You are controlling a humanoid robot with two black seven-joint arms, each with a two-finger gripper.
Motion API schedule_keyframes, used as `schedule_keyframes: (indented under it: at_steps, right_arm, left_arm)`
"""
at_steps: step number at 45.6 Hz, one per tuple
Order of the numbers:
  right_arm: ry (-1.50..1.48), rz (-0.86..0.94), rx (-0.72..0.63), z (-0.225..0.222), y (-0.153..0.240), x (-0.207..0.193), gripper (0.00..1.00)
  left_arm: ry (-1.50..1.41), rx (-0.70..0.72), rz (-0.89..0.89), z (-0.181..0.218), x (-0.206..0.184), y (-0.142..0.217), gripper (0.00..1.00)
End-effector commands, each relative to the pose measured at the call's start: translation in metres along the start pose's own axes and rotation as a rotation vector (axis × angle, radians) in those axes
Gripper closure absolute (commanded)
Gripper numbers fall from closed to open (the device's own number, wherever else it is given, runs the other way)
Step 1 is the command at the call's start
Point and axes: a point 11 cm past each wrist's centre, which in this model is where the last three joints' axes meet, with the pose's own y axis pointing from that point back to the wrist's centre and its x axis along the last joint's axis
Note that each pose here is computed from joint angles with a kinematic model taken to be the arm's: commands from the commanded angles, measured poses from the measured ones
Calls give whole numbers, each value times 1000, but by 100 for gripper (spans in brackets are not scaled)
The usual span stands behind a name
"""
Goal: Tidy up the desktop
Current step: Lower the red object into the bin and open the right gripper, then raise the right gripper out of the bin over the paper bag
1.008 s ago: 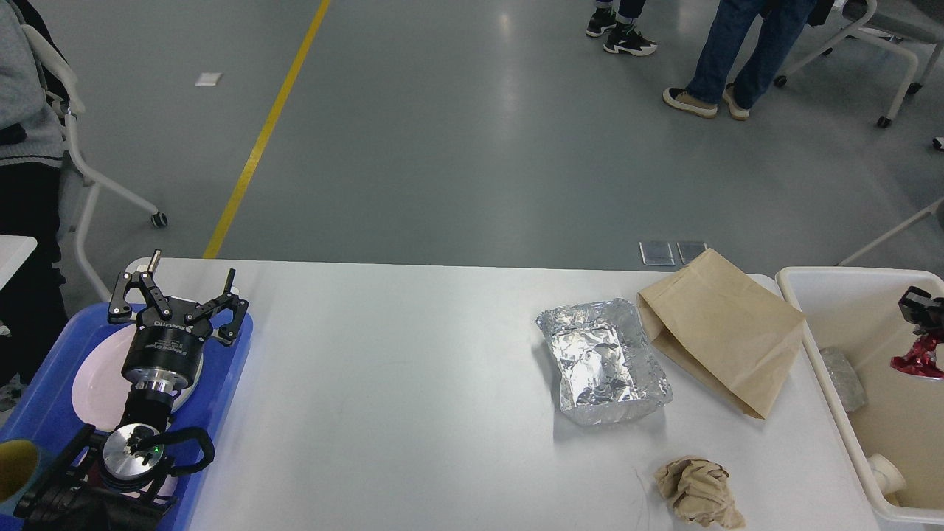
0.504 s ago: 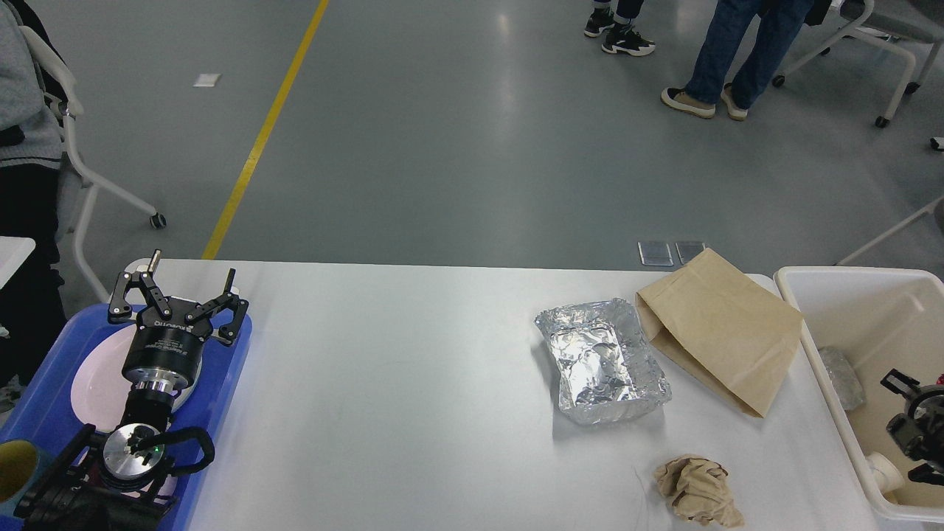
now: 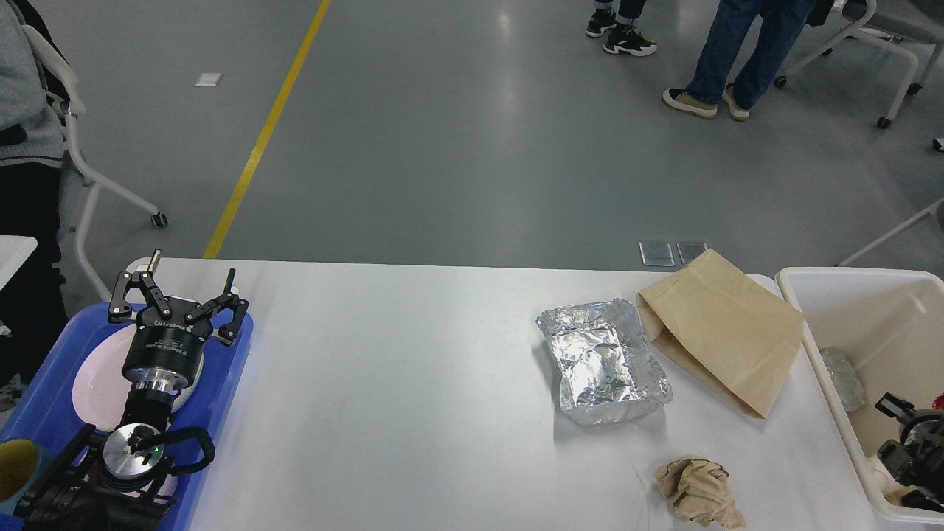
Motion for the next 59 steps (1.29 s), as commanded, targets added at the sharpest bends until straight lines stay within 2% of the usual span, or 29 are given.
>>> schedule_keyframes:
  at_steps: [1, 8, 27, 31, 34, 38, 43, 46, 51, 59]
  right_arm:
    - [-14, 109, -4, 3, 0, 13, 0]
    - [2, 124, -8, 10, 1, 4, 0]
    - [-4, 116, -8, 8, 0, 11, 0]
    - [-10, 78, -10, 6, 0, 10, 0]
    - [-36, 41, 16, -11, 1, 26, 0]
    - [-53, -88, 60, -36, 5, 43, 0]
    - [-36, -221, 80, -44, 13, 67, 0]
    - [6, -317, 99, -68, 29, 79, 0]
    - [103, -365, 95, -97, 59, 101, 0]
    - [206, -419, 148, -149, 137, 134, 0]
  left_arm:
    - [-1, 1, 0, 0, 0, 0, 4]
    - [0, 0, 0, 0, 0, 0, 4]
    - [0, 0, 0, 0, 0, 0, 4]
    - [0, 0, 0, 0, 0, 0, 4]
    - [0, 0, -1, 0, 0, 0, 4]
    - [0, 0, 0, 0, 0, 0, 4]
    - [0, 0, 0, 0, 0, 0, 4]
    - [0, 0, 0, 0, 0, 0, 4]
    - [0, 0, -1, 0, 0, 0, 4]
    - [0, 2, 0, 0, 0, 0, 4]
